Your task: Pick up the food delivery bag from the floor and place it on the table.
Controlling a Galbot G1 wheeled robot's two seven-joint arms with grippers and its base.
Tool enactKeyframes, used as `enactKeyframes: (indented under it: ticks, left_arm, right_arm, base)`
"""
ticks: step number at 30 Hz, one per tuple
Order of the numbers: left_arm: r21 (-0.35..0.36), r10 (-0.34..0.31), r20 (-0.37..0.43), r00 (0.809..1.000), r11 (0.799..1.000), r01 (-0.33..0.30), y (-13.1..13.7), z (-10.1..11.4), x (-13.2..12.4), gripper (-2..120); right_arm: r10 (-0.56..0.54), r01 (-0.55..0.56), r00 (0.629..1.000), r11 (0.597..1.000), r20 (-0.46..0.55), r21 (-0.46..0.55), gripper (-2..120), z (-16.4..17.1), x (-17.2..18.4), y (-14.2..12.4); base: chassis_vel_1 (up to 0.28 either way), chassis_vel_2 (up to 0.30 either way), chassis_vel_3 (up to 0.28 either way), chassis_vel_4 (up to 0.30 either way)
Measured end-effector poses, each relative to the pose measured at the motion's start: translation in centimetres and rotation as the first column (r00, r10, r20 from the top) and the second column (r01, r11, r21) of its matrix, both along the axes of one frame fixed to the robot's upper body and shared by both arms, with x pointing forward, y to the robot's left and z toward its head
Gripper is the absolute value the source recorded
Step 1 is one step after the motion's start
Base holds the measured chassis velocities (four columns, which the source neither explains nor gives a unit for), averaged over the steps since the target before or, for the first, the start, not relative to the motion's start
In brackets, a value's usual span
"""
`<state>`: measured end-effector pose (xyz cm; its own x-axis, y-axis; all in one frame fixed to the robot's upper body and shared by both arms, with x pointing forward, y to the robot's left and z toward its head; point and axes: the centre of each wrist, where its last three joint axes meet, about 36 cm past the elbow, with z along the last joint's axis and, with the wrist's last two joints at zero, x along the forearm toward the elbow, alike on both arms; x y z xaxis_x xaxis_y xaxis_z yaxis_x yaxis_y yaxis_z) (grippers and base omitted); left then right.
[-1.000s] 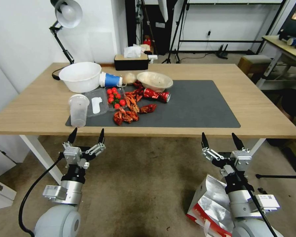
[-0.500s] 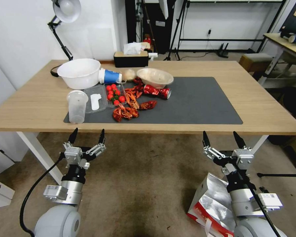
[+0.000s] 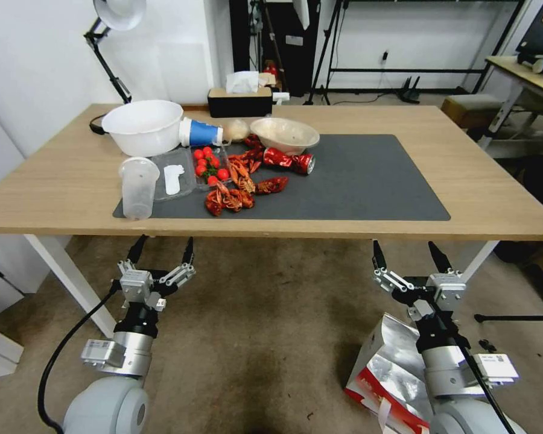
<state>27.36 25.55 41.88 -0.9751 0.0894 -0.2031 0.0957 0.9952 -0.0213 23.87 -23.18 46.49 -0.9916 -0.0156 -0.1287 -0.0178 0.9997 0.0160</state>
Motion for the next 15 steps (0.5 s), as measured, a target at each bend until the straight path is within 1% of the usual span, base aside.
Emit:
enactKeyframes:
  ticks: [15]
  left_arm:
    - [0.009,-0.003,-0.006,1.000,1.000,0.003,-0.02,-0.05,-0.08,97]
  right_arm:
    - [-0.002,0.002,1.000,1.000,-0.002,-0.001,100,0.23,-0.10,0.06]
  base:
    - [0.000,0.000,0.000,0.000]
